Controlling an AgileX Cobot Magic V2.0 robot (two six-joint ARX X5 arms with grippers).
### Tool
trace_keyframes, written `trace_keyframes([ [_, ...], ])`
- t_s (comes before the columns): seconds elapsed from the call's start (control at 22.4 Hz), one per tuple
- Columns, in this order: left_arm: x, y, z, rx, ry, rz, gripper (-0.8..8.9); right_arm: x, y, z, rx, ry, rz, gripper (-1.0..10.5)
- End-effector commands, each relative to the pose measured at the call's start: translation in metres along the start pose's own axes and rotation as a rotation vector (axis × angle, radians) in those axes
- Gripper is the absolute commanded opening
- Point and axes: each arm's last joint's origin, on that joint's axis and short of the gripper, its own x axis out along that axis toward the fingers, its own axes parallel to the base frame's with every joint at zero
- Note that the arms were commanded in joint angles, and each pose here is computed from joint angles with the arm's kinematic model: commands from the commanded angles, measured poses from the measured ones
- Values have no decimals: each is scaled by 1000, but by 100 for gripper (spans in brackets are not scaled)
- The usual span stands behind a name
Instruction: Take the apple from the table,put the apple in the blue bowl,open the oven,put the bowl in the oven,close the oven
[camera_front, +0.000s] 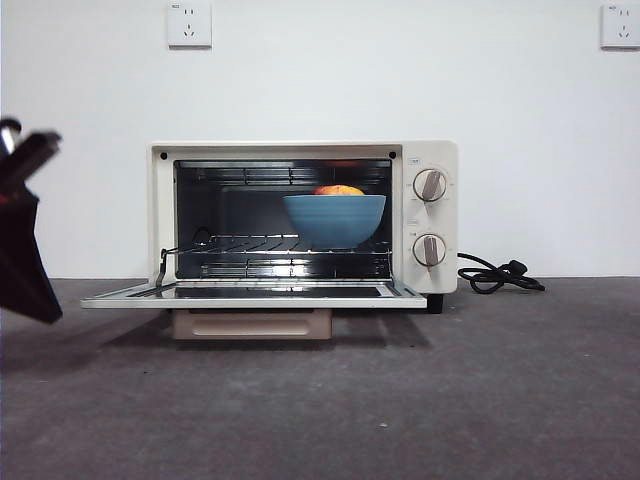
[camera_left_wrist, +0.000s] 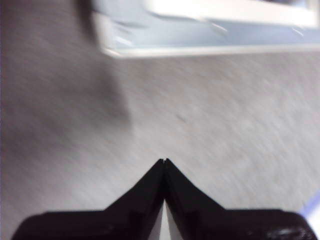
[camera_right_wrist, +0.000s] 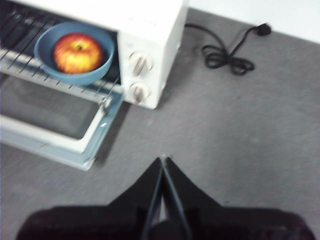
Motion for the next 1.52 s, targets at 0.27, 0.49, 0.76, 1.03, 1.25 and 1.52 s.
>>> trace_keyframes([
  [0.27,14,24,12,-158,-69,-3,-8,-4,2,-34,49,-69,99,-12],
  [0.49,23,33,22,-281,-127,-58,-8,-9,1,-42,82,-77,104,-12],
  [0.76,33,40,30,-387,-165,-84,-8,-9,2,-39,100,-99,131,-12],
  [1.03,31,36,36,-396,-187,-200,-8,-9,2,-39,107,-100,132,-12],
  [1.25,28,30,46,-385,-211,-344,-7,-9,2,-39,107,-100,132,-12],
  [1.52,11,17,66,-328,-331,-419,-7,-9,2,-39,126,-98,132,-12],
])
